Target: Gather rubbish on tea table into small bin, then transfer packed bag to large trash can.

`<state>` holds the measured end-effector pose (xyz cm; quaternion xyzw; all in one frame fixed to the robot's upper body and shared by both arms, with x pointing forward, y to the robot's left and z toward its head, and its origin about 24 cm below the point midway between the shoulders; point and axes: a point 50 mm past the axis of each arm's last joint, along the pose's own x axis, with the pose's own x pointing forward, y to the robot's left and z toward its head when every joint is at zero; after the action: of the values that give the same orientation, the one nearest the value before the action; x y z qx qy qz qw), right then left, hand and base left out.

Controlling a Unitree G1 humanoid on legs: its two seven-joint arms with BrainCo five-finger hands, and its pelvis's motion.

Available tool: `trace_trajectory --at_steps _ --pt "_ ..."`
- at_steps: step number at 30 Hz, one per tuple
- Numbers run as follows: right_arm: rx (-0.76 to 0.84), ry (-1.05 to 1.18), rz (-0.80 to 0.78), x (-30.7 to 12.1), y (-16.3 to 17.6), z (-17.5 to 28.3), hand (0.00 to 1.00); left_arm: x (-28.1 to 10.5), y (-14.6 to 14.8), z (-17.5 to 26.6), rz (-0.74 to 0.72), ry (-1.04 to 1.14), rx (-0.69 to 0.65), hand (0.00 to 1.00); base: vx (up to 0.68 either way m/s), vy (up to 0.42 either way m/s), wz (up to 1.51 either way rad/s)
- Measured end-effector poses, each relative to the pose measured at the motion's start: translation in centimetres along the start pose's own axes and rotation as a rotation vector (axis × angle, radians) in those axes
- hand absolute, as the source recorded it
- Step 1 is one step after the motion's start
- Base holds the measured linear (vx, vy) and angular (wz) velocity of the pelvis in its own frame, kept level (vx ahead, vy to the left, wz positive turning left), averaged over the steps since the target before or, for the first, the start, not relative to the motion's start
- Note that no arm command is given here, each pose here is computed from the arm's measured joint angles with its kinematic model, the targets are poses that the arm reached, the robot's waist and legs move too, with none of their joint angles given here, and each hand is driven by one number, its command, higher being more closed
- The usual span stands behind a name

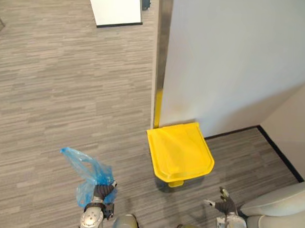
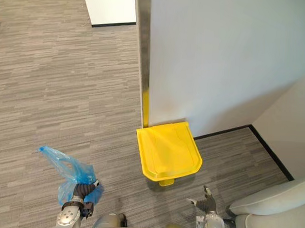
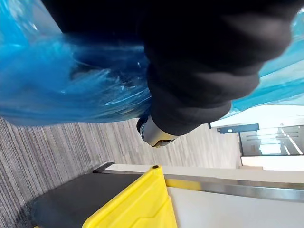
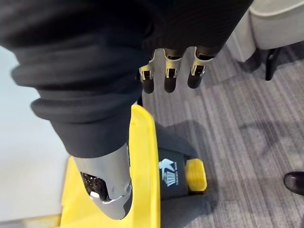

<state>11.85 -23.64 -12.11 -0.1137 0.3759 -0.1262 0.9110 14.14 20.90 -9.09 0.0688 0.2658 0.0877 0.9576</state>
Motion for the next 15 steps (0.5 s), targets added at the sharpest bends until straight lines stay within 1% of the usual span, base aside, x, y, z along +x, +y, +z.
trace_trajectory --at_steps 4,8,12,15 --pt "-0.011 0.029 0.002 0.2 -0.1 -0.4 0.00 -0.4 0.5 -0.6 0.017 0.023 0.003 1.00 0.01 0.014 -0.40" --pt "-0.030 -0.011 0.022 1.1 0.3 1.3 0.00 -0.6 1.1 -1.1 0.038 0.040 0.001 1.00 -0.04 0.065 -0.50" --pt "-0.056 -0.047 0.046 1.6 0.8 2.6 0.00 -0.7 1.2 -1.1 0.038 0.042 0.001 1.00 -0.06 0.111 -0.19" --pt "-0.053 -0.053 0.047 1.6 0.9 2.8 0.00 -0.4 1.0 -0.7 0.032 0.027 0.001 1.00 -0.03 0.101 0.09"
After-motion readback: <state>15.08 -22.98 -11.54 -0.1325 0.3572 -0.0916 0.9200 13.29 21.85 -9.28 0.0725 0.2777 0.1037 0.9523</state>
